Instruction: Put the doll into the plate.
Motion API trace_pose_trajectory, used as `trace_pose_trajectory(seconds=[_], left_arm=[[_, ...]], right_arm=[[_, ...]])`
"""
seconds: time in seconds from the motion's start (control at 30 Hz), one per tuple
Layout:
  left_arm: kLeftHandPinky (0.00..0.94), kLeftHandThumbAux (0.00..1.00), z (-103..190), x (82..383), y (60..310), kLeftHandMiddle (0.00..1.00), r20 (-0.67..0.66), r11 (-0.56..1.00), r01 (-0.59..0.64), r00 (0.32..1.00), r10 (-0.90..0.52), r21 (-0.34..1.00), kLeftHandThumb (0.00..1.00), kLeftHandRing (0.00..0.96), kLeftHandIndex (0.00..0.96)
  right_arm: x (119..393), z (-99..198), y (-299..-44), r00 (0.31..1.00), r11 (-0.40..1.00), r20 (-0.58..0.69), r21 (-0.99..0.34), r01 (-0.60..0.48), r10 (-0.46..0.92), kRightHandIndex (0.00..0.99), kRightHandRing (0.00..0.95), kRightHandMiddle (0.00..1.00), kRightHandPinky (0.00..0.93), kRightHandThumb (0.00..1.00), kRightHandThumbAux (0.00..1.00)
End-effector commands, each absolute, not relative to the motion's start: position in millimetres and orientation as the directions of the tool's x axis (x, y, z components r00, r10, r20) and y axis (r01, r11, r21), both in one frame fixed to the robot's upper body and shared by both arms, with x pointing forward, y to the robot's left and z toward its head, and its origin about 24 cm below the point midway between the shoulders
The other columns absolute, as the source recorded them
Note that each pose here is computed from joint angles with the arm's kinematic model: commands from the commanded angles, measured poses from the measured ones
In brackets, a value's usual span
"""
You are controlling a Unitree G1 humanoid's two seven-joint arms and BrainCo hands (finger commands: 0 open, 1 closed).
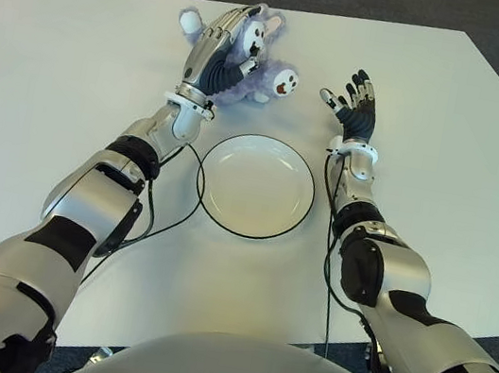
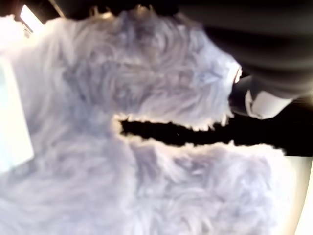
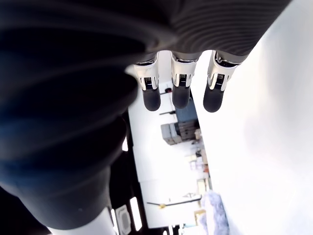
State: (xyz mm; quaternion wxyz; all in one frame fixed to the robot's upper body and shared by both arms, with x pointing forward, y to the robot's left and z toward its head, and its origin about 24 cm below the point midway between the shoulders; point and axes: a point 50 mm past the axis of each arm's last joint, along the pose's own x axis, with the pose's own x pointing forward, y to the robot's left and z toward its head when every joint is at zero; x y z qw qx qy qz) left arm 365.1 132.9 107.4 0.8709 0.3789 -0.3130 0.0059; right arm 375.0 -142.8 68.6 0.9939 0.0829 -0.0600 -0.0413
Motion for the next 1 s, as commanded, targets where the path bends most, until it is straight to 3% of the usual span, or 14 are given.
trace_pose_trajectory(seconds=[0.03,1.0], left_arm=[[0.028,0.346,103.5,365.6,136.9,0.095,0.516,0.698,-0.224,0.823,-0.238,0.680,0.503,0.086,0.000],[0.044,0.273,103.7,363.2,139.1,0.063,0.519,0.676,-0.215,0.807,-0.284,0.705,0.490,0.068,0.000]], right_arm=[[364.4,45.1,-139.4,0.995,0.979,0.030,0.183,0.087,-0.094,0.075,0.042,0.046,0.089,0.145,0.911],[364.5,44.8,-138.8,0.996,0.980,0.025,0.177,0.085,-0.091,0.082,0.042,0.048,0.081,0.170,0.911]])
